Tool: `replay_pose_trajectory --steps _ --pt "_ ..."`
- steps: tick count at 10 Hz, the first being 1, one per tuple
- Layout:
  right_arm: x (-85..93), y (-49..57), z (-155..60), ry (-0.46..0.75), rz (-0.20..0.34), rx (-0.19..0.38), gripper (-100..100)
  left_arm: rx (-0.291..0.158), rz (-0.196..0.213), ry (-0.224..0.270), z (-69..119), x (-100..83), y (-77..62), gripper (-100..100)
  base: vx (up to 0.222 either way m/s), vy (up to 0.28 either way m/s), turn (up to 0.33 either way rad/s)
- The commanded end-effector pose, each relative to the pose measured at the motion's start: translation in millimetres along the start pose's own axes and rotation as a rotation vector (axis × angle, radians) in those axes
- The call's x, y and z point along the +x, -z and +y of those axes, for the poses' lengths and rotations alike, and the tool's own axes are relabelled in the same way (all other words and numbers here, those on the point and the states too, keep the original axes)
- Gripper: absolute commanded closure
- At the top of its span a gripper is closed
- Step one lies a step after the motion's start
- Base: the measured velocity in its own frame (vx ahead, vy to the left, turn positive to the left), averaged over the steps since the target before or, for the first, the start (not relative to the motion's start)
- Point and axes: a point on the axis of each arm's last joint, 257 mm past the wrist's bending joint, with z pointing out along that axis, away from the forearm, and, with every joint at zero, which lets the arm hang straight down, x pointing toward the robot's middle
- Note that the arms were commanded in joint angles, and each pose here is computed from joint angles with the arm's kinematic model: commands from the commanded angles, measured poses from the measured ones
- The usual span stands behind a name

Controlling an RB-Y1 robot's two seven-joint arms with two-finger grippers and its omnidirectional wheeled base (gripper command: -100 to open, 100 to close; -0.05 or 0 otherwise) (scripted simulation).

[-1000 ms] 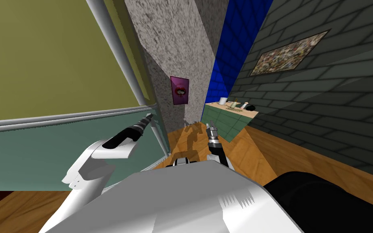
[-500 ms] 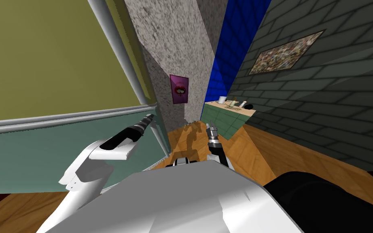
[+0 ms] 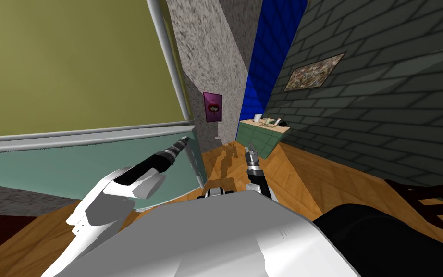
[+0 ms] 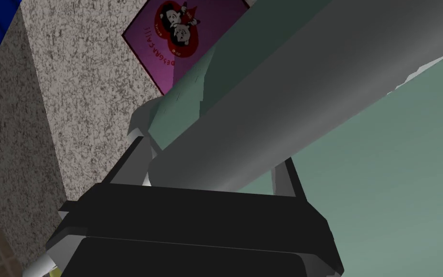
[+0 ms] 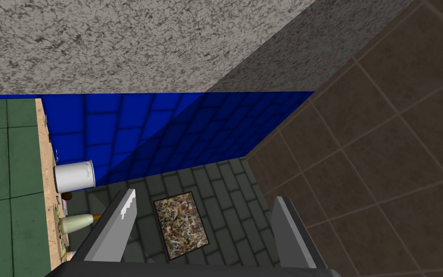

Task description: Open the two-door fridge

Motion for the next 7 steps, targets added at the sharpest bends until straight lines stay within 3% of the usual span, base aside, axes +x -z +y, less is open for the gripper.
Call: replay_pose_trajectory --steps 1,2,3,5,7 --pt "0.0 0.0 0.0 0.0 0.0 0.0 0 0.061 0.051 -0.003 -23.5 19.0 10.4 100 -0.364 0.146 -0.057" --pt "0.0 0.0 0.0 0.0 0.0 0.0 0 0.084 0.074 -0.003 -32.1 27.0 14.7 100 -0.369 0.143 -0.07" --pt "0.0 0.0 0.0 0.0 0.0 0.0 0 0.067 0.061 -0.004 -25.5 24.6 13.1 100 -0.171 0.059 -0.042" --pt "-0.1 0.1 -0.1 0.0 0.0 0.0 0 0.108 0.109 -0.005 -39.4 40.6 14.3 100 -0.185 0.131 -0.106" --pt "-0.1 0.1 -0.1 0.0 0.0 0.0 0 0.128 0.128 -0.006 -46.1 47.0 15.1 100 -0.22 0.151 -0.072"
